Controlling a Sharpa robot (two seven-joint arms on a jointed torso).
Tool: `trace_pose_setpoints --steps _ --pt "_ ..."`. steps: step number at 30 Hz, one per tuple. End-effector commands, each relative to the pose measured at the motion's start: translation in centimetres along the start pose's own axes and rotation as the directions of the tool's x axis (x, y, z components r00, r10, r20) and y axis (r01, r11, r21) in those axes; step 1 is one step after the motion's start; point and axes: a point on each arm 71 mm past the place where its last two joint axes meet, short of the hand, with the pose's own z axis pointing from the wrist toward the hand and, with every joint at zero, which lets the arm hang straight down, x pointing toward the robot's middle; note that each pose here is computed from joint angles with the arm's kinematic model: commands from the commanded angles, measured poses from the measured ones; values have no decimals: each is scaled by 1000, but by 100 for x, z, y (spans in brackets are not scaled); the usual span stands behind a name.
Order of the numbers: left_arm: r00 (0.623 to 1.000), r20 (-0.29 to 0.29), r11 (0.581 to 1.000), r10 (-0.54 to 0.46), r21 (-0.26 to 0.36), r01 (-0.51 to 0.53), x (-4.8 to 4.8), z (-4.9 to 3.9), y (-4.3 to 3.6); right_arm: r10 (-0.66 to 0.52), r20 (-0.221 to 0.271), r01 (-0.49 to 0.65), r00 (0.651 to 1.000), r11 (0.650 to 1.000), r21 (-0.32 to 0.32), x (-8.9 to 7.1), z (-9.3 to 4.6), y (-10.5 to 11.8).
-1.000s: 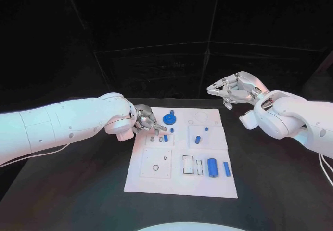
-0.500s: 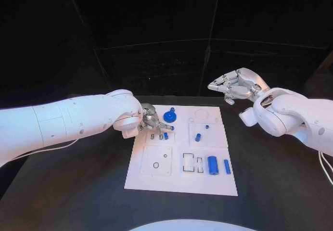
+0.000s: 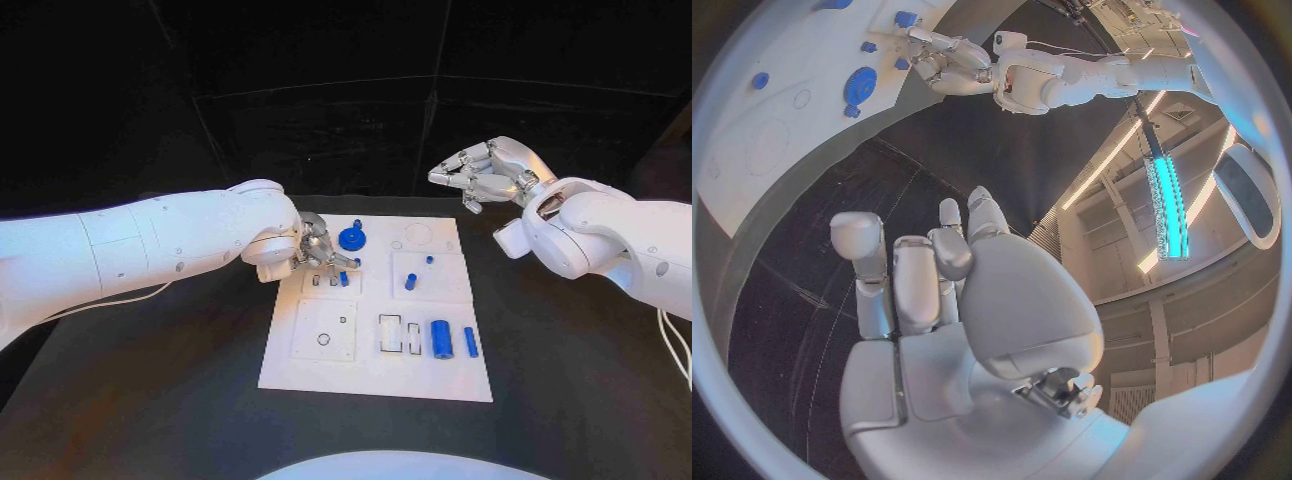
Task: Assemble the parts on the task board
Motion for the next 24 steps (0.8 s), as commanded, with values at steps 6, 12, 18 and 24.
trace_pose_setpoints --steps 6,12,18,24 --pt "999 -35 999 38 -18 -39 19 16 -40 -9 8 9 1000 1000 1 -2 14 18" --pt "999 -35 999 41 -16 -42 14 35 -71 -9 8 9 1000 1000 1 11 26 22" --pt "998 -41 999 49 -15 -50 23 51 -111 -8 7 8 1000 1000 2 26 36 28" --pt "997 -51 998 57 -20 -58 26 61 -119 -7 5 7 1000 1000 2 36 40 34"
